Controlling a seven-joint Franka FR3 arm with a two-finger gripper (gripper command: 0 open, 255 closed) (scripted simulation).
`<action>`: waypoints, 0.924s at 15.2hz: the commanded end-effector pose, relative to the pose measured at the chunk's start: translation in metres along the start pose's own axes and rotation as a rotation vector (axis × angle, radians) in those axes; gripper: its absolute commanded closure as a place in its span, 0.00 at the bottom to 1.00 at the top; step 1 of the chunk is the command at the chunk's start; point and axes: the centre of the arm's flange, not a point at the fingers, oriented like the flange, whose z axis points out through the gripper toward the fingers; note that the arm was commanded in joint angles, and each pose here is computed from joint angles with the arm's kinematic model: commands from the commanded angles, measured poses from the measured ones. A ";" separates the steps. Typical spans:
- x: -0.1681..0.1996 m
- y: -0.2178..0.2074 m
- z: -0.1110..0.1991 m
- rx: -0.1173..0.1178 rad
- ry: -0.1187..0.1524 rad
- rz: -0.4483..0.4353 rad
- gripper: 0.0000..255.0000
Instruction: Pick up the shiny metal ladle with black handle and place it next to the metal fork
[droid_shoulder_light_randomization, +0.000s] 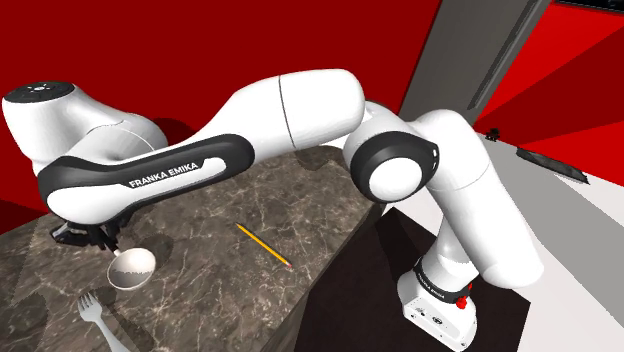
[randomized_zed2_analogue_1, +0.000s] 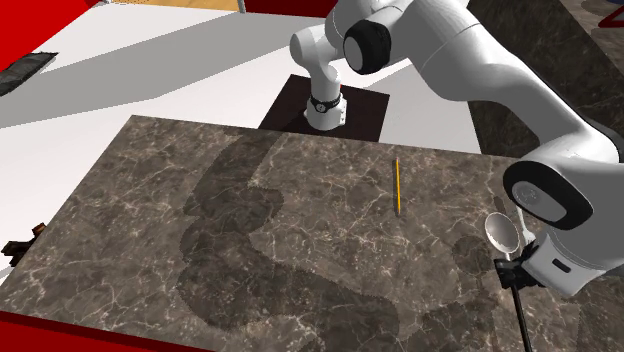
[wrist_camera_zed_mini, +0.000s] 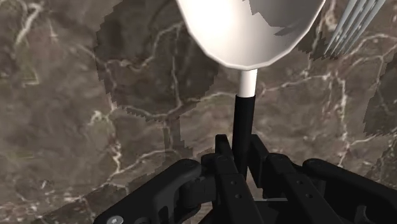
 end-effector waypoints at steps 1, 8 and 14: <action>-0.003 0.002 0.011 0.000 0.000 0.000 1.00; -0.003 0.002 0.011 0.000 0.000 0.000 1.00; -0.003 0.002 0.011 0.000 0.000 0.000 0.00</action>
